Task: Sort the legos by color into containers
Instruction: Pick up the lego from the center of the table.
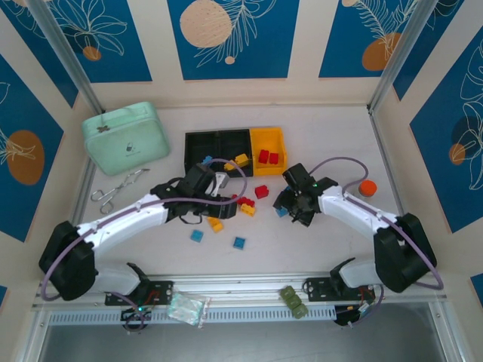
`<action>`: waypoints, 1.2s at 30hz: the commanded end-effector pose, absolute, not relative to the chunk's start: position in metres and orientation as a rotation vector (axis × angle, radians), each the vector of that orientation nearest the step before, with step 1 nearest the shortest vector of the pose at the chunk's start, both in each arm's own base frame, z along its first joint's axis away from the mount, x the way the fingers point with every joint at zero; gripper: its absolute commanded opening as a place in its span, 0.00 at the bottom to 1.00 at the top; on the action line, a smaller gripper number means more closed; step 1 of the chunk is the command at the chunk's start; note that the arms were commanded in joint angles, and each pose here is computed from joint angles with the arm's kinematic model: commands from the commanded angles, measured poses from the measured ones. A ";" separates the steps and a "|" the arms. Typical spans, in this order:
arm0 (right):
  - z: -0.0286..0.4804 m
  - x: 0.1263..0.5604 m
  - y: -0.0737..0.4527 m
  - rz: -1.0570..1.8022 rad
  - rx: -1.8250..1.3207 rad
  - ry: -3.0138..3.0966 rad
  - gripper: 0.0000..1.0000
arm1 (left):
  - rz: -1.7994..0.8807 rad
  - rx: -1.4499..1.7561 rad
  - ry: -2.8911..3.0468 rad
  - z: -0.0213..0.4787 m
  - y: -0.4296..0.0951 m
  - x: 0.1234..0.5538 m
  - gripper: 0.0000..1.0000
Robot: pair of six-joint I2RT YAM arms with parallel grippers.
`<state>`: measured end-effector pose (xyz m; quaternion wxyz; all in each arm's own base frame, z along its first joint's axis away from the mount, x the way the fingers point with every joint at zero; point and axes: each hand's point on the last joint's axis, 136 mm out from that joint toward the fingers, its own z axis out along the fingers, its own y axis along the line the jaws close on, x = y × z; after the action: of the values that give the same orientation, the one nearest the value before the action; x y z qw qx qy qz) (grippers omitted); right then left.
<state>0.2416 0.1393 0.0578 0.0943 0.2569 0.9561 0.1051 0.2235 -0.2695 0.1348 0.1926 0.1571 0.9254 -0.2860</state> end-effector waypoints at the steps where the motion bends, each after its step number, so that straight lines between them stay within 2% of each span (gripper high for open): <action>1: 0.060 0.258 0.141 0.293 0.818 2.797 0.78 | -0.813 0.385 2.572 0.135 -0.266 0.222 0.58; 9: 0.043 0.275 0.147 0.192 0.870 2.843 0.77 | -0.806 0.370 2.599 0.124 -0.260 0.216 0.58; 19: 0.019 0.268 0.142 0.093 0.940 2.896 0.66 | -0.764 0.356 2.610 0.118 -0.252 0.215 0.58; 27: 0.018 0.261 0.137 0.117 0.915 2.894 0.30 | -0.763 0.340 2.618 0.114 -0.254 0.217 0.58; 30: 0.022 0.258 0.135 0.129 0.897 2.888 0.23 | -0.757 0.330 2.622 0.112 -0.253 0.216 0.58; 36: 0.046 0.252 0.137 0.161 0.811 2.853 0.21 | -0.756 0.270 2.626 0.108 -0.247 0.216 0.58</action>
<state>0.2566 0.1384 0.0315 0.0687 0.2869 0.9540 0.0529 0.2147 -0.2498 0.1061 0.1863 0.1113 0.9385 -0.2687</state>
